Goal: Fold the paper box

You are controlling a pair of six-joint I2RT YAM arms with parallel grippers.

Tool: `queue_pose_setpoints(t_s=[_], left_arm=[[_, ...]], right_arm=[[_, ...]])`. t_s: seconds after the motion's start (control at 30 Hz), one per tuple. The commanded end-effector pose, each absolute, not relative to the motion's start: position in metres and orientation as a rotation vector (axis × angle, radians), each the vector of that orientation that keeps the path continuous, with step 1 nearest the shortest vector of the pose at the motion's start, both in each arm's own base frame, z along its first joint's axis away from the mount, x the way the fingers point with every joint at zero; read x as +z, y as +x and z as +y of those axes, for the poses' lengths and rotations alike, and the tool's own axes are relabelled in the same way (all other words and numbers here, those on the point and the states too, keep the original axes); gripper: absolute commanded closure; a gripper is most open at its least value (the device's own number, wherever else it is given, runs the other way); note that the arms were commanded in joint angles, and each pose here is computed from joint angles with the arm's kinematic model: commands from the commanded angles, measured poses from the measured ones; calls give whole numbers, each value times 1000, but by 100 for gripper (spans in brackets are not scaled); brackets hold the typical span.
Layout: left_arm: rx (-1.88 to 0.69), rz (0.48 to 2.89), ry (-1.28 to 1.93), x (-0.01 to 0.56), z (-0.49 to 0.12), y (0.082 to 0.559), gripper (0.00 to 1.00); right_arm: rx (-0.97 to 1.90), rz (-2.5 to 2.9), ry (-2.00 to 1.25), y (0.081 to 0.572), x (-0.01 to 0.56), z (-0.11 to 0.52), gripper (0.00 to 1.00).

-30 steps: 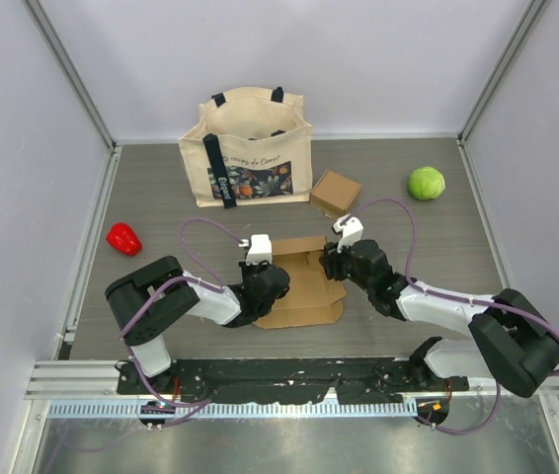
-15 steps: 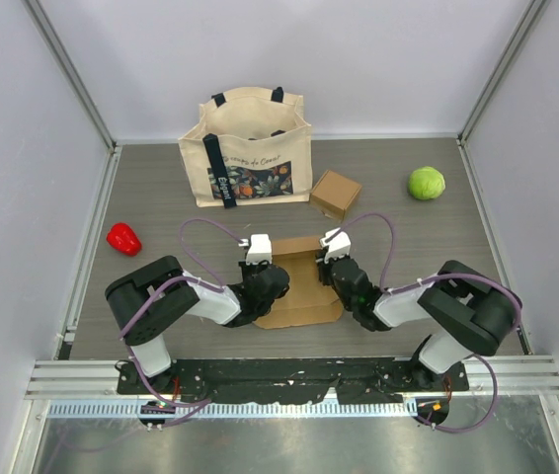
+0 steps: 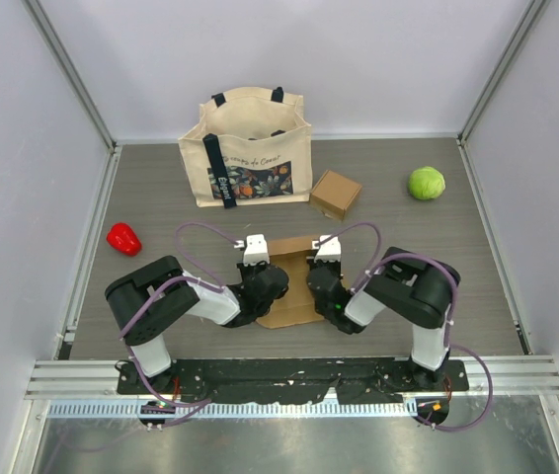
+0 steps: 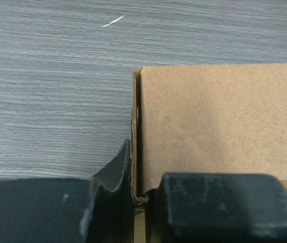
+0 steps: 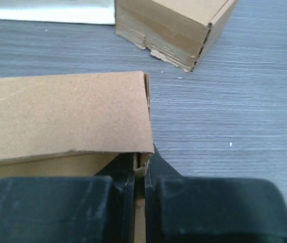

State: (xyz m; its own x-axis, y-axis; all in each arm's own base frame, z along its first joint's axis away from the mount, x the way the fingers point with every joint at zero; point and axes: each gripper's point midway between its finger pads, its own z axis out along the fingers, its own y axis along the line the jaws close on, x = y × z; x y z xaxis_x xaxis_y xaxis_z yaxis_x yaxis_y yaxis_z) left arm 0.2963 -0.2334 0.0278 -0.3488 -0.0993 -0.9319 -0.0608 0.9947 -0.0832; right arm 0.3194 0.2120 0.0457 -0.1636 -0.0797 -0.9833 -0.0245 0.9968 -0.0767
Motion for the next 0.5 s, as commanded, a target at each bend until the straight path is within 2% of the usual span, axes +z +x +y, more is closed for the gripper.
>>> queue_pose_setpoints(t_s=[0.0, 0.2, 0.23, 0.27, 0.33, 0.37, 0.43, 0.47], left_arm=[[-153, 1916, -214, 34, -242, 293, 100], [-140, 1929, -227, 29, -239, 292, 100], [-136, 1924, -231, 29, -237, 292, 100], [-131, 1922, -233, 29, -236, 291, 100], [-121, 1919, -234, 29, -234, 292, 100], [-117, 1918, -230, 29, -233, 292, 100], [-109, 1915, -221, 30, -233, 292, 100], [-109, 1912, -219, 32, -234, 293, 100]], right_arm=[[-191, 1607, 241, 318, 70, 204, 99], [-136, 1679, 193, 315, 59, 216, 98], [-136, 1687, 174, 314, 58, 214, 93], [-116, 1706, 107, 309, 59, 214, 79], [-63, 1739, 14, 302, 59, 219, 64], [-29, 1770, -31, 295, 63, 218, 48], [8, 1825, -56, 287, 63, 217, 33], [16, 1879, -82, 279, 63, 215, 30]])
